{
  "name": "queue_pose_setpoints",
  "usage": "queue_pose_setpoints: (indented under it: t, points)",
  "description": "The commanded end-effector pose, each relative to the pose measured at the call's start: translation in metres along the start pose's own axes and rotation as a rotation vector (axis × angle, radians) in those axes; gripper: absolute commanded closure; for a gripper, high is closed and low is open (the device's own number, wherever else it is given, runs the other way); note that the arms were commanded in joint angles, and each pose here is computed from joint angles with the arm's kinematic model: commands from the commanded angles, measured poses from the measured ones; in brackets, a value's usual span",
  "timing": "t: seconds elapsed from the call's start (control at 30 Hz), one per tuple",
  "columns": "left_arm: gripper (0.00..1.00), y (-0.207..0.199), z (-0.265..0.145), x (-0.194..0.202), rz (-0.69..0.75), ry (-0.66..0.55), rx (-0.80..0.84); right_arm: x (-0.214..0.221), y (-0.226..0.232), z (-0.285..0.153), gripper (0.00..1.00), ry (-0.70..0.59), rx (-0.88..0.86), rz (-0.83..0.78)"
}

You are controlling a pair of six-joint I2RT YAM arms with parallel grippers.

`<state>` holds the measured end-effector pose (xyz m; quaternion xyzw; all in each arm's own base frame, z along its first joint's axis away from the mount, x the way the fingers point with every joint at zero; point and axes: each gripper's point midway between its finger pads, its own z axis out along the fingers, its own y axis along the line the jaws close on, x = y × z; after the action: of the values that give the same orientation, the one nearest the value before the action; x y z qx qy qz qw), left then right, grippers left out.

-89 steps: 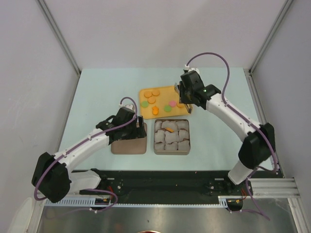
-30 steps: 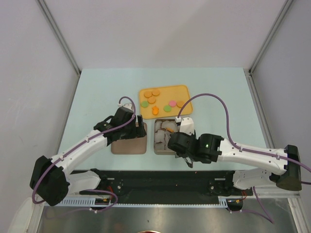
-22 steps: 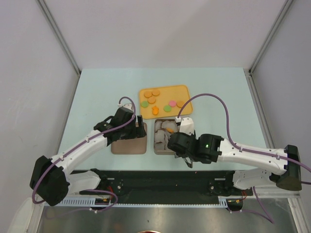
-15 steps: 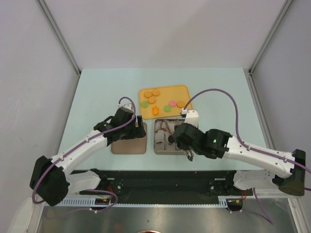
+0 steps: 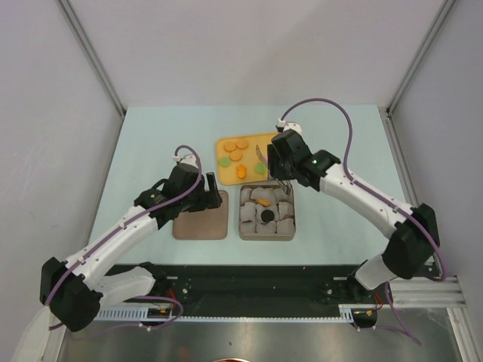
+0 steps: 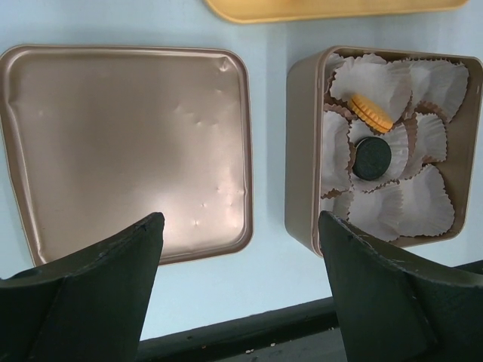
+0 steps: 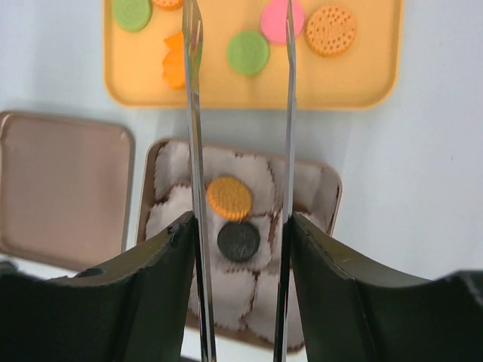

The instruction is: Pack the cookies

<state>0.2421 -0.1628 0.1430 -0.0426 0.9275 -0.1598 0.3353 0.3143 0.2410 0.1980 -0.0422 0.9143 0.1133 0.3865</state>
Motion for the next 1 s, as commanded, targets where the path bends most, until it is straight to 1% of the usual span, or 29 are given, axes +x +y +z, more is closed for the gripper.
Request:
queue_pose_setpoints:
  t: [0.0,0.1,0.13,0.17,0.2,0.23,0.27,0.37,0.47,0.6,0.8,0.97]
  points:
    - [0.12,0.004,0.0,-0.002,0.001,-0.009,-0.012,-0.035,0.009,0.035,0.46,-0.03,-0.057,-0.031]
    - [0.12,0.004,0.002,-0.002,0.011,-0.002,-0.017,-0.044,0.022,0.06,0.45,-0.007,-0.067,-0.05]
    - [0.12,0.004,0.003,-0.004,0.013,-0.004,-0.017,-0.065,0.035,0.056,0.46,-0.043,-0.094,-0.054]
    - [0.12,0.004,0.003,-0.004,0.015,-0.002,-0.019,-0.054,0.036,0.076,0.46,0.007,-0.074,-0.075]
    - [0.12,0.005,0.003,-0.006,0.019,-0.003,-0.022,-0.059,0.043,0.08,0.46,0.005,-0.079,-0.084]
    - [0.12,0.004,0.003,-0.007,0.019,-0.006,-0.021,-0.072,0.052,0.081,0.46,-0.017,-0.095,-0.086]
    - [0.12,0.005,0.003,-0.007,0.02,-0.004,-0.024,-0.069,0.055,0.093,0.46,-0.002,-0.091,-0.093]
    - [0.12,0.008,0.002,-0.009,0.019,-0.012,-0.031,-0.075,0.062,0.112,0.46,0.001,-0.093,-0.096]
    - [0.12,0.013,0.003,-0.009,0.017,-0.016,-0.042,-0.079,0.06,0.122,0.45,0.006,-0.07,-0.107]
    - [0.11,0.017,0.006,-0.006,0.017,-0.005,-0.049,-0.066,0.053,0.144,0.45,0.045,-0.039,-0.126]
    - [0.11,0.017,0.009,-0.005,0.011,0.007,-0.041,-0.05,0.038,0.163,0.45,0.085,-0.006,-0.129]
    - [0.12,0.018,0.011,-0.004,0.011,0.012,-0.045,-0.046,0.035,0.172,0.45,0.095,-0.007,-0.126]
